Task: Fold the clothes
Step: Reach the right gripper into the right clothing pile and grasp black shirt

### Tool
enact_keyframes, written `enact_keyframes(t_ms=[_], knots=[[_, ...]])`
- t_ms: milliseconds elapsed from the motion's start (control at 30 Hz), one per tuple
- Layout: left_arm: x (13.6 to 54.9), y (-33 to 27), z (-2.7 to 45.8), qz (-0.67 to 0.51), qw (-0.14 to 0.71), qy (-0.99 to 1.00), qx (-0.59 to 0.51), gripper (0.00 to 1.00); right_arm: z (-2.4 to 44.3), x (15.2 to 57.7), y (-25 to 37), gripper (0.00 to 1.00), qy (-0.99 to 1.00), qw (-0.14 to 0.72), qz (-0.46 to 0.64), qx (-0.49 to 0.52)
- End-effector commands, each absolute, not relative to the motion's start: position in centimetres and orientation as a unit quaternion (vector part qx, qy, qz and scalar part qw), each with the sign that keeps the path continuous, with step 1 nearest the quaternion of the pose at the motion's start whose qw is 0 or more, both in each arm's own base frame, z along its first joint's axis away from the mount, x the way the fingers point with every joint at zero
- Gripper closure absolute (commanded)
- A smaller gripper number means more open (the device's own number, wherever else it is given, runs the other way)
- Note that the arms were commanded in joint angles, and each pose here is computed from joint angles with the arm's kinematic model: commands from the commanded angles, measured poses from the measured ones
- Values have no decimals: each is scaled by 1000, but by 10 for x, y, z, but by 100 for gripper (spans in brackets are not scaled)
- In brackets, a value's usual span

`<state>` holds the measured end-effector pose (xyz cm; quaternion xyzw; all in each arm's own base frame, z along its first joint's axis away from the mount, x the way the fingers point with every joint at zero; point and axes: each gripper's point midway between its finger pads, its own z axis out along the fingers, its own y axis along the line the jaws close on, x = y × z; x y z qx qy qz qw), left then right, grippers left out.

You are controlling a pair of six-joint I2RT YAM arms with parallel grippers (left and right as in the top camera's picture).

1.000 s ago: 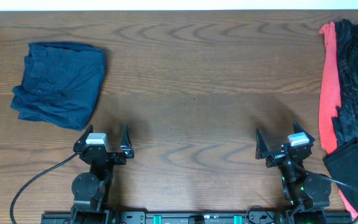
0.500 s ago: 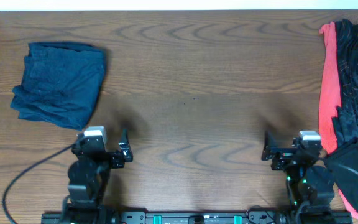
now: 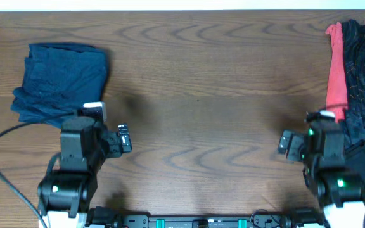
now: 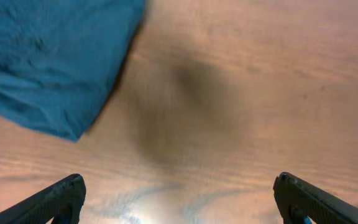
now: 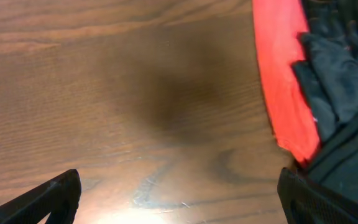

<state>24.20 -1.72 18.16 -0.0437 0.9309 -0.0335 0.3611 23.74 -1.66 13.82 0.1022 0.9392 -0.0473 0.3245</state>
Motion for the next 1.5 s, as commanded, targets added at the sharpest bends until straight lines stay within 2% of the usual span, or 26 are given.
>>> enact_keyframes(t_ms=[0, 67, 233, 367, 467, 733, 1100, 1467], knots=[[242, -15, 183, -30, 350, 935, -51, 2, 140, 247, -4, 1, 948, 307, -13, 85], [241, -15, 181, -29, 345, 937, -51, 2, 133, 246, -13, 1, 951, 291, -35, 100], [243, -15, 182, -29, 349, 935, -51, 2, 120, 206, -90, 1, 891, 239, -210, 324], [243, -15, 182, -29, 349, 935, -51, 2, 103, 181, -123, 1, 856, 188, -280, 392], [243, -15, 182, -29, 349, 935, -51, 2, 89, 175, -135, 1, 847, 158, -292, 414], [243, -15, 182, -29, 349, 935, -51, 2, 62, 164, -155, 14, 833, 98, -311, 448], [243, -15, 182, -29, 349, 935, -51, 2, 35, 154, -167, 16, 821, 58, -320, 469], [244, -15, 183, -30, 352, 934, -51, 2, 14, 171, -166, 15, 831, 62, -297, 466]])
